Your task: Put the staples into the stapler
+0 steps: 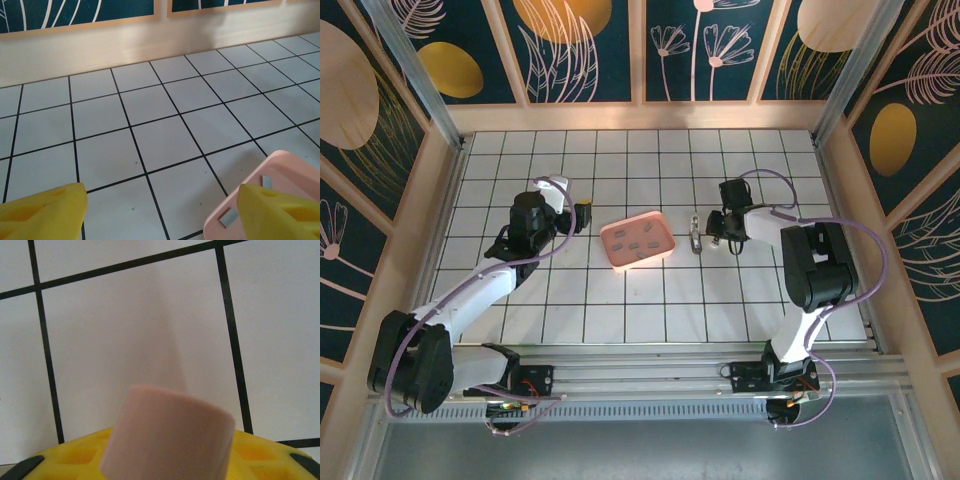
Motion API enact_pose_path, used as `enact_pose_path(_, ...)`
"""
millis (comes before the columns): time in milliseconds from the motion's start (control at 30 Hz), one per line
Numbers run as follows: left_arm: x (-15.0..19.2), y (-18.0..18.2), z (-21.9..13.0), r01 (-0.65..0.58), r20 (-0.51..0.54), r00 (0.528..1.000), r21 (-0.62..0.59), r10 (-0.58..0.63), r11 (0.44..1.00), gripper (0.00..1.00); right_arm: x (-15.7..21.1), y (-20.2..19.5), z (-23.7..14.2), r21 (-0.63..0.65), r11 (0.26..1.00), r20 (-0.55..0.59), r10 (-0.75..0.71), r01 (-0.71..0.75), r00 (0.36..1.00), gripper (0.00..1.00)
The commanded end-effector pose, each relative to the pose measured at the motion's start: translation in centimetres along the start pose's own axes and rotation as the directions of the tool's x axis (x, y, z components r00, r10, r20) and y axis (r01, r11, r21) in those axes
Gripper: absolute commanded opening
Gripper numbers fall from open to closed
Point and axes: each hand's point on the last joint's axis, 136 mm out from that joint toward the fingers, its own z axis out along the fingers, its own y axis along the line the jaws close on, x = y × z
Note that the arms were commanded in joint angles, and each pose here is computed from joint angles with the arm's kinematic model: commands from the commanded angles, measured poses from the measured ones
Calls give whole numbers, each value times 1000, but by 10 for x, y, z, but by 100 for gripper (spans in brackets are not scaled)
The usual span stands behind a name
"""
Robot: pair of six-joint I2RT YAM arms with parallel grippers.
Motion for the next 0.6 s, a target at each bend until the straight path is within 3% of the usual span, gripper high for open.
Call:
enact_pose_path(0,-7,0,-4,-17,36,999,-6,18,1000,78,-7,-2,3,5,999,20,-46,46,999,40)
enact_pose_path(200,-6,0,-3,-15,33,999,-3,15,1000,78,2,0,-2,-14,992,0,-123,123,992,29)
enact_pose_path(567,-6,-3,-3,-12,34,999,10,12,1000,78,12,-5,-15,-15,979,11,-201,201,980,28)
